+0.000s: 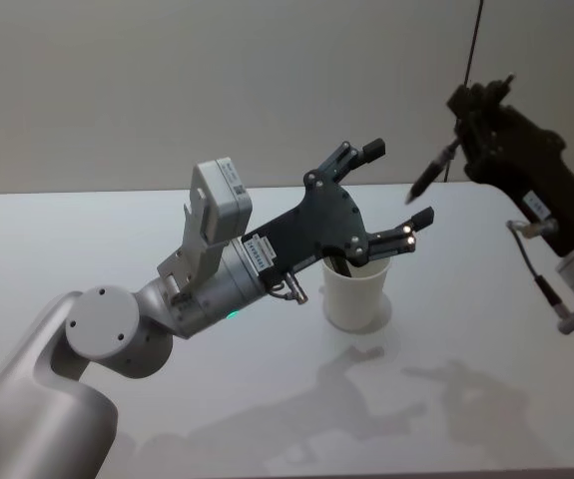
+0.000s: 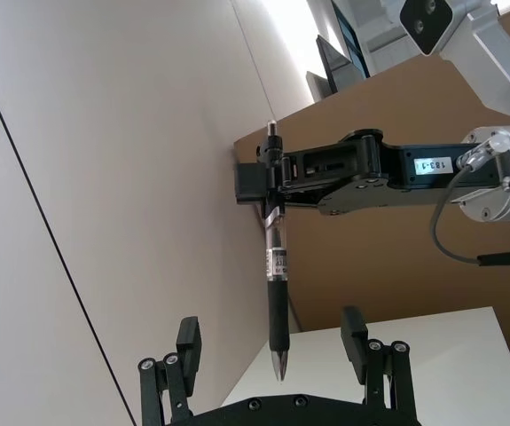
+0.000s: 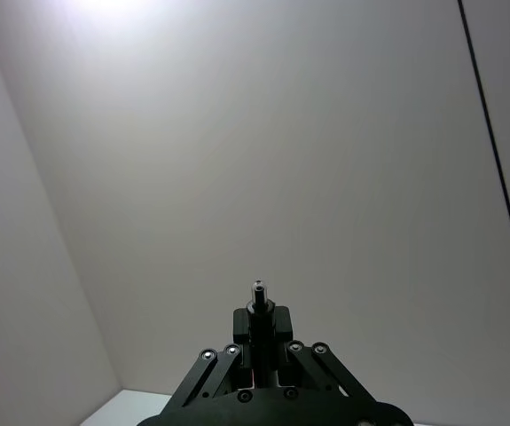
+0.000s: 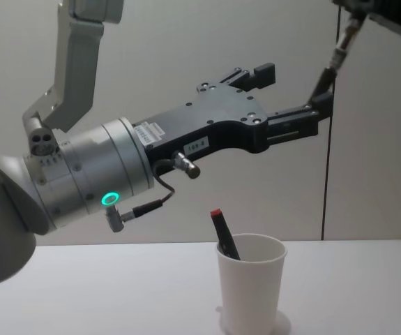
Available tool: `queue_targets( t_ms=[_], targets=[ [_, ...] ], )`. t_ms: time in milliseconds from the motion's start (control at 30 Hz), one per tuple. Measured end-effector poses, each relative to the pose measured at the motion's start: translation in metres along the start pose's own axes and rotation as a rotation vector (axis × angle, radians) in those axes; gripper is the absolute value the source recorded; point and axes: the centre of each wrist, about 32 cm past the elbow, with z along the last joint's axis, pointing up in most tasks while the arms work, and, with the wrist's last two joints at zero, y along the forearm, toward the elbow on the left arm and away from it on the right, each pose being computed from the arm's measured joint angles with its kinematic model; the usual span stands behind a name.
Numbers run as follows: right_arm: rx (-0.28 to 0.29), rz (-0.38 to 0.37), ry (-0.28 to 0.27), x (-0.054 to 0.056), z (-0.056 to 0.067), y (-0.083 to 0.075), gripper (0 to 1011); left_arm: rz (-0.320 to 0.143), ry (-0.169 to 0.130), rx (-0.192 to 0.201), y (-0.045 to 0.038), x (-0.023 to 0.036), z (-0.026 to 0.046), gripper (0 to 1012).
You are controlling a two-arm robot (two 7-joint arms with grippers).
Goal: Place the pen into the pen holder.
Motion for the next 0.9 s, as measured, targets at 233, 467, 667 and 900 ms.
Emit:
queue_targets(
  t_ms=[233,467,667,900],
  targets=[
    [0.009,-0.037,-0.036,0.007,0.003,-0.004,131,0.0,0.0,0.0,0.0,0.0,0.0,1003],
    [0.016,-0.081,-0.075,0.018,0.005,-0.009,131,0.0,0.0,0.0,0.0,0.0,0.0,1003],
    [0.015,-0.11,-0.111,0.028,0.005,-0.013,131,0.0,0.0,0.0,0.0,0.0,0.0,1003],
    [0.014,-0.123,-0.15,0.037,0.002,-0.016,131,0.0,0.0,0.0,0.0,0.0,0.0,1003]
  ],
)
